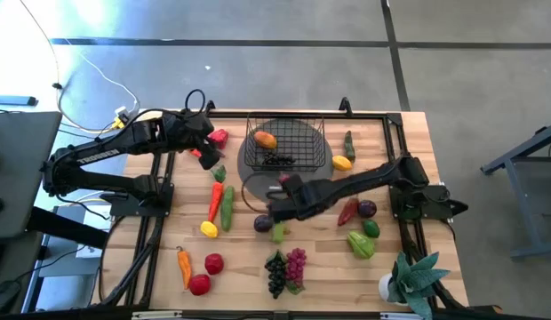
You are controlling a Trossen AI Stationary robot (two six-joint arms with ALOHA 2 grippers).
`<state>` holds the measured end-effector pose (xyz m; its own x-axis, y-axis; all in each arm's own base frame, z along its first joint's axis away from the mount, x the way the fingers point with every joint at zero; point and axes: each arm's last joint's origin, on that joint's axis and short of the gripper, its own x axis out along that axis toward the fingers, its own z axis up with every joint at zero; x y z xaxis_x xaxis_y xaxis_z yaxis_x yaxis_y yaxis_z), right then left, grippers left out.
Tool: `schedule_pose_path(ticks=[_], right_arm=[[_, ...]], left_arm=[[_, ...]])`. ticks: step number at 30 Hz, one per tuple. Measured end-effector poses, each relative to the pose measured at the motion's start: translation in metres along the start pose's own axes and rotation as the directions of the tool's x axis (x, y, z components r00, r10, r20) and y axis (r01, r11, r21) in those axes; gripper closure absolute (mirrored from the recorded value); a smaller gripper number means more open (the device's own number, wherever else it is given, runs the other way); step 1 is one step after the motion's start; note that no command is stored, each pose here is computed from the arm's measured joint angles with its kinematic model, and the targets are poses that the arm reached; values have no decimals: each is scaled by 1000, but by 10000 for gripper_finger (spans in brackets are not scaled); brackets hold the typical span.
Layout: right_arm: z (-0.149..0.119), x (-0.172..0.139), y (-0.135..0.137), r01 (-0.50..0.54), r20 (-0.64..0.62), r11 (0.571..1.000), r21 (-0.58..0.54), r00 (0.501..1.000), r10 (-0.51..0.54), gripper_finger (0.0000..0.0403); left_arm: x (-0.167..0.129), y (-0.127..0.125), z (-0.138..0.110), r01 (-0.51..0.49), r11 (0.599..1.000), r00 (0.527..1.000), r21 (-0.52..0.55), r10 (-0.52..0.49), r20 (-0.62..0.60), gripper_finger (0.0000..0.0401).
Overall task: Build produce basket
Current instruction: Put the red chili pepper into the black wire basket
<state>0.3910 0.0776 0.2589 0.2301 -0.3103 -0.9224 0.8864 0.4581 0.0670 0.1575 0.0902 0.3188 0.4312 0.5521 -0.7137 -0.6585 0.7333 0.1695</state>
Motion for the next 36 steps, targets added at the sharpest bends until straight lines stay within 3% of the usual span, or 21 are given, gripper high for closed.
schedule_pose_path(ticks=[7,23,31,36], right_arm=[[55,-6,-11,4,56,992,-125,998,3,350],[149,27,-69,58,8,945,-322,998,-59,348],[184,40,-105,-38,-102,941,-336,995,3,317],[195,44,-117,-75,-129,920,-384,991,27,291]], left_arm=[[0,2,-4,-9,1000,999,-19,8,-38,187],[1,1,-7,-14,999,997,-42,11,-80,187],[19,11,-5,-88,970,986,-227,53,-157,187],[35,19,-4,-111,956,974,-272,51,-220,187]])
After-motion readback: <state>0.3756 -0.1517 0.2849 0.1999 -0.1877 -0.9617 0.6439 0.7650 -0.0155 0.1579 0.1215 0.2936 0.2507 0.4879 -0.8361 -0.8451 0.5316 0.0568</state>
